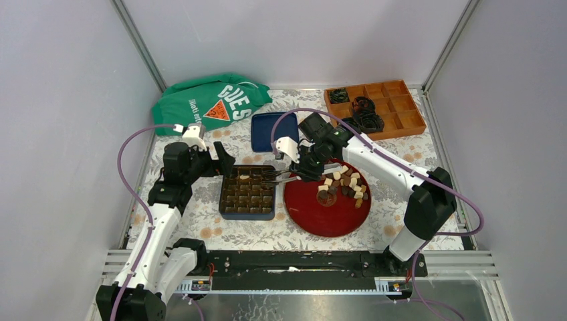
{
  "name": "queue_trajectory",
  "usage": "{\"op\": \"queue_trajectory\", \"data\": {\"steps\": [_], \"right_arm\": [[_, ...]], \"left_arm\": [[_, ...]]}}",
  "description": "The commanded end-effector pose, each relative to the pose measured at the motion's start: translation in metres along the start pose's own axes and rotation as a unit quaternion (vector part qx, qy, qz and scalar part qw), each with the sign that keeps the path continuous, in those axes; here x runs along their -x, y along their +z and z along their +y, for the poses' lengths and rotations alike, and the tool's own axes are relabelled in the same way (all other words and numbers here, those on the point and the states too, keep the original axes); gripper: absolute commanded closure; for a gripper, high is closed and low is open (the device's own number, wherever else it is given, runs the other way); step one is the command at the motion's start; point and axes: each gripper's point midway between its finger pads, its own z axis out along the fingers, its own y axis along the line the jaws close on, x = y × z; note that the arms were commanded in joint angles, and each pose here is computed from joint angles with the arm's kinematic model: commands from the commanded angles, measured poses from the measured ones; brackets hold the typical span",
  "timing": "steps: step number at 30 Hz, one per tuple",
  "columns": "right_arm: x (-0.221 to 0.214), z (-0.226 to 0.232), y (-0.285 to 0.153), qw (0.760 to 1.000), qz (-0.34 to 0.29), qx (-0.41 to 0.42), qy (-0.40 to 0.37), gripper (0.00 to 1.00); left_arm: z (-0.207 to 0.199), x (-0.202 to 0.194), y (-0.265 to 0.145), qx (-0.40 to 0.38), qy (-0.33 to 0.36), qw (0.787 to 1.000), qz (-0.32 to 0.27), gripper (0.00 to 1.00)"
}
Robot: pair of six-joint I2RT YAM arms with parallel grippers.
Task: Pack the chocolate
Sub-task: Place the fake chocolate in the packing box.
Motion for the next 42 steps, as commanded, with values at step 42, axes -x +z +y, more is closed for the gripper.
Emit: {"op": "queue_trajectory", "data": {"steps": [42], "right_arm": [[-0.108,0.023,-0.120,0.953,-0.189,-0.103,0.215,0.56]], "left_arm": [[0.001,0.016,-0.003,0.006,0.010,1.000,-0.024,0.01]]}}
